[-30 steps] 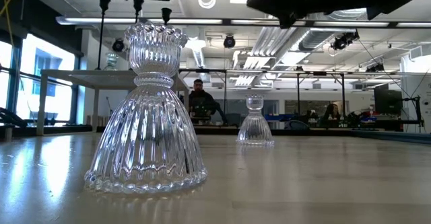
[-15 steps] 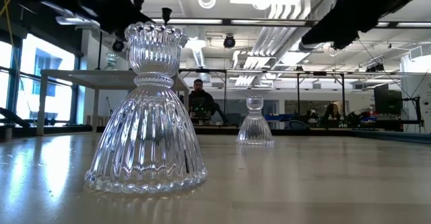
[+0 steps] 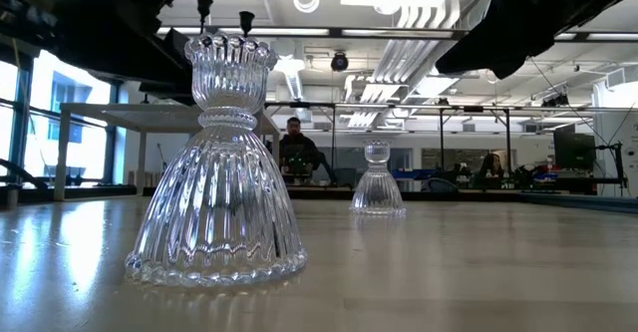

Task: Pick & Place candle stick holders
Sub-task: Put the bottom left transparent glass candle holder on the shelf

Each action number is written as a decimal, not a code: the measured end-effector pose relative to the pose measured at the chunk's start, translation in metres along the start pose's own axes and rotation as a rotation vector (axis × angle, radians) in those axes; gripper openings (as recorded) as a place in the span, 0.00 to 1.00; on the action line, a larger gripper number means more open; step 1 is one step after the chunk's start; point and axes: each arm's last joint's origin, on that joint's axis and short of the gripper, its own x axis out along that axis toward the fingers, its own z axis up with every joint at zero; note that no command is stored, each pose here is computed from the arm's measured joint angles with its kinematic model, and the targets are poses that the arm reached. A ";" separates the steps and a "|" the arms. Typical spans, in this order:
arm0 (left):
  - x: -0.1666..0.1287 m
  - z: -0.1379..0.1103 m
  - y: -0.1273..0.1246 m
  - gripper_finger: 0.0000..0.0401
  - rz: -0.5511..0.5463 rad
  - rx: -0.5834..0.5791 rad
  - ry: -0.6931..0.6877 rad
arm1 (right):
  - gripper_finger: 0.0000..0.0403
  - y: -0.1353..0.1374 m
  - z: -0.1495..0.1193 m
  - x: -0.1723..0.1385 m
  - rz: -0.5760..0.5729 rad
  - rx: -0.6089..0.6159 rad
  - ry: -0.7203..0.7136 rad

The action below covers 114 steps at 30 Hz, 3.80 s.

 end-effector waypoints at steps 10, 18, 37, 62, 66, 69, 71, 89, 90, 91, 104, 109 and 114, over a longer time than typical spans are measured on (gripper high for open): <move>0.022 -0.005 -0.028 0.63 -0.038 -0.109 -0.057 | 0.00 0.003 0.006 0.000 0.042 -0.006 -0.046; 0.062 -0.002 -0.049 0.68 0.071 -0.110 -0.032 | 0.00 0.005 0.007 0.000 0.095 -0.018 -0.045; 0.092 0.012 -0.071 0.68 0.053 -0.178 -0.066 | 0.00 0.008 0.009 -0.001 0.170 -0.025 -0.056; 0.116 0.015 -0.075 0.41 0.121 -0.107 -0.074 | 0.00 0.009 0.013 -0.002 0.173 -0.028 -0.091; 0.116 0.015 -0.075 0.41 0.113 -0.104 -0.073 | 0.00 0.009 0.013 -0.002 0.173 -0.028 -0.091; 0.115 0.016 -0.074 0.42 0.127 -0.095 -0.073 | 0.00 0.009 0.013 -0.002 0.173 -0.027 -0.091; 0.112 0.019 -0.074 0.44 0.147 -0.076 -0.066 | 0.00 0.009 0.013 -0.002 0.174 -0.027 -0.091; -0.037 0.101 -0.041 0.42 0.653 -0.038 -0.044 | 0.00 0.009 0.012 -0.002 0.177 -0.027 -0.090; -0.049 0.102 -0.037 0.42 0.706 -0.046 -0.042 | 0.00 0.009 0.013 -0.002 0.177 -0.027 -0.090; -0.061 0.103 -0.034 0.42 0.757 -0.061 -0.045 | 0.00 0.009 0.013 -0.002 0.177 -0.027 -0.090; -0.179 0.087 0.024 0.41 1.169 -0.350 -0.120 | 0.00 0.009 0.013 -0.002 0.178 -0.027 -0.092; -0.193 0.070 0.036 0.41 1.287 -0.431 -0.094 | 0.00 0.009 0.013 -0.002 0.178 -0.027 -0.092; -0.199 0.043 0.041 0.41 1.374 -0.496 -0.104 | 0.00 0.009 0.013 -0.002 0.177 -0.027 -0.092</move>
